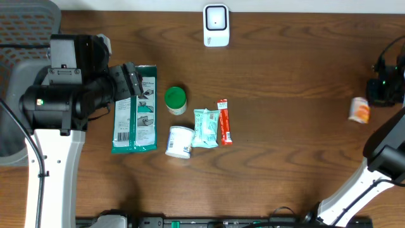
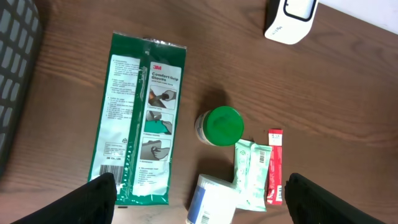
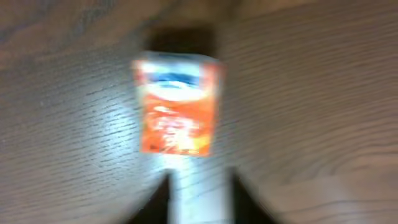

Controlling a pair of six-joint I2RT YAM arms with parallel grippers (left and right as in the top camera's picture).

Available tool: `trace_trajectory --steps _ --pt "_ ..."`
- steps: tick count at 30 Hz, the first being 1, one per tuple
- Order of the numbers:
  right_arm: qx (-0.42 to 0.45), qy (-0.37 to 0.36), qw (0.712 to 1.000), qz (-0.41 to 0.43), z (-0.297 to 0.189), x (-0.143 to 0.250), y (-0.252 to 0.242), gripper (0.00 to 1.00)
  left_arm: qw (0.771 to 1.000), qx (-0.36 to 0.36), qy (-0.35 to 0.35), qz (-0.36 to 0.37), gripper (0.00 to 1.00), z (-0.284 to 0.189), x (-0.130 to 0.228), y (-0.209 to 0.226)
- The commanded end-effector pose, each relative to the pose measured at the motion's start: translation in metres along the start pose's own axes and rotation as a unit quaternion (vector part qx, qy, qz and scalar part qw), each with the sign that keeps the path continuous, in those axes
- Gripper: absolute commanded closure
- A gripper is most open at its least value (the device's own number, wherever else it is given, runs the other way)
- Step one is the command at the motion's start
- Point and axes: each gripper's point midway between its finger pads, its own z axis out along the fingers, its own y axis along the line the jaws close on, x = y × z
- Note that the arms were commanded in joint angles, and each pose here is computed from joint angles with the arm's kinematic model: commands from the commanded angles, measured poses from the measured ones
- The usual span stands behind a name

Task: Scan the item barcode
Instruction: 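Carry the tissue pack to the right side and set it down, then move the right gripper back toward the red stick packet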

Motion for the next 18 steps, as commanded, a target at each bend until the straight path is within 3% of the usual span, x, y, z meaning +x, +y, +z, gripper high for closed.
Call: trace_trajectory --steps 1,5,9,13,14,18 --pt "0.012 0.0 1.0 0.006 -0.004 -0.001 -0.003 0.01 1.0 -0.003 0.0 0.0 0.14 0.0 0.001 0.001" --pt "-0.014 -0.004 1.0 0.009 -0.004 -0.002 0.006 0.01 1.0 -0.003 0.0 0.0 0.14 0.0 0.001 0.001" --pt "-0.162 -0.056 0.985 0.009 -0.014 -0.021 0.056 0.01 1.0 -0.003 0.0 0.0 0.14 0.0 0.001 0.001" --pt "-0.323 -0.081 0.943 0.012 -0.042 -0.026 0.106 0.04 1.0 -0.003 0.0 0.0 0.14 0.0 0.001 0.001" --pt "-0.347 -0.086 0.934 0.012 -0.048 -0.027 0.114 0.16 1.0 -0.003 0.0 0.0 0.14 0.0 0.001 0.001" --pt "-0.4 -0.061 0.914 0.02 -0.061 -0.019 0.141 0.86 1.0 -0.003 0.0 0.0 0.14 0.0 0.001 0.001"
